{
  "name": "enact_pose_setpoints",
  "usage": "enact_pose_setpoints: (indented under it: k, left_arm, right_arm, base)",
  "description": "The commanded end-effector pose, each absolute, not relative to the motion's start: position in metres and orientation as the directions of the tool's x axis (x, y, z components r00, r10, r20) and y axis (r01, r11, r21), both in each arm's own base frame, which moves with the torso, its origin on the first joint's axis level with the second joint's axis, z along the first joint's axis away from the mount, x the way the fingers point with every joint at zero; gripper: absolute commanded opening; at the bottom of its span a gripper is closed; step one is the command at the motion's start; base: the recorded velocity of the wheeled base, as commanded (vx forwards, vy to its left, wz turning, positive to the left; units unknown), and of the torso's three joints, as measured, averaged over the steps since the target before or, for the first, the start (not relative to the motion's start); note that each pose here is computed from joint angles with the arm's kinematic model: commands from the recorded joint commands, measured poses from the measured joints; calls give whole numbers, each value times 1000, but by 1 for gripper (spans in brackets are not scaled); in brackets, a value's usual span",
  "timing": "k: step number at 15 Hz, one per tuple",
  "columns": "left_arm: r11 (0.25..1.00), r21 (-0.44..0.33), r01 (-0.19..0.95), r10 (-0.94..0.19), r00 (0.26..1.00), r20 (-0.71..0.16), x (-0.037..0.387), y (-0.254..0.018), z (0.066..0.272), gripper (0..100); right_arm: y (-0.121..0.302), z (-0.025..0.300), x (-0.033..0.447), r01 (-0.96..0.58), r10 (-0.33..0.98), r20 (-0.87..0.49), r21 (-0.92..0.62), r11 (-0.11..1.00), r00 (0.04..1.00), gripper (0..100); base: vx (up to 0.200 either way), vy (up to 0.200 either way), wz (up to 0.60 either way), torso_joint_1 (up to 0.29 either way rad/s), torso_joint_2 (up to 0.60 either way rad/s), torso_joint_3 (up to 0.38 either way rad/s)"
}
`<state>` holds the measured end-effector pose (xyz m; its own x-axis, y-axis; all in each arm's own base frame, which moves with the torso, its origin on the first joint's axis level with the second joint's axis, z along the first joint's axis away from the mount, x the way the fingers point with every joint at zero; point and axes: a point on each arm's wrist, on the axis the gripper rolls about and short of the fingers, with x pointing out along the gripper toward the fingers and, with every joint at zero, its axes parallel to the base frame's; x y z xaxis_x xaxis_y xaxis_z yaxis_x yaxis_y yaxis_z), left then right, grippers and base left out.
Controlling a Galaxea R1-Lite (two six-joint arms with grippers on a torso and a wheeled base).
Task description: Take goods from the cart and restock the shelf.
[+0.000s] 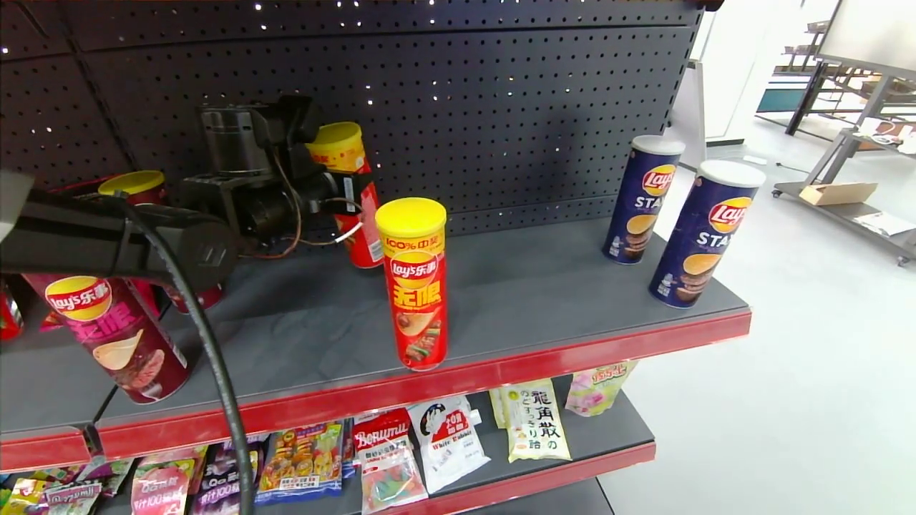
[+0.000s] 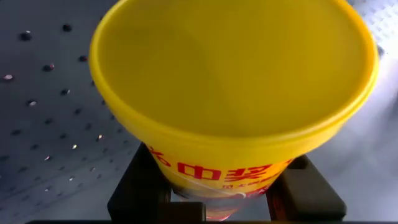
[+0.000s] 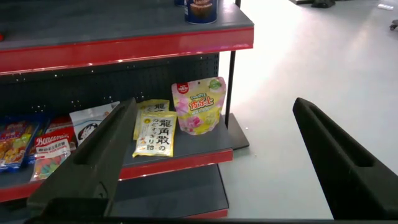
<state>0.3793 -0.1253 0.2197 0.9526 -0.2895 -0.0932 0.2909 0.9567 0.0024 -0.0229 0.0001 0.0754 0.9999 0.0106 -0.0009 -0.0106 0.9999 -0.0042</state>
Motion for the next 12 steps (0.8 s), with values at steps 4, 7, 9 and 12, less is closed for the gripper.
enact_pose_setpoints:
  k: [4, 7, 9, 12]
  left_arm:
    - [967, -54, 248, -252, 960, -117, 391, -144, 206, 0]
    - [974, -66, 217, -224, 967, -121, 393, -147, 204, 0]
    - [972, -80, 220, -228, 966, -120, 396, -153, 205, 0]
    - [970, -92, 223, -233, 965, -117, 402, -159, 202, 0]
  right_arm:
    - [0, 75, -23, -11, 11, -2, -5, 1000, 1000, 100]
    - [0, 75, -23, -11, 11, -2, -5, 1000, 1000, 100]
    - [0, 75, -23, -11, 11, -2, -5, 1000, 1000, 100]
    - [0, 75, -23, -11, 11, -2, -5, 1000, 1000, 100]
  base:
    - [0, 0, 0, 0, 0, 0]
    - [0, 0, 0, 0, 0, 0]
    - [0, 0, 0, 0, 0, 0]
    - [0, 0, 0, 0, 0, 0]
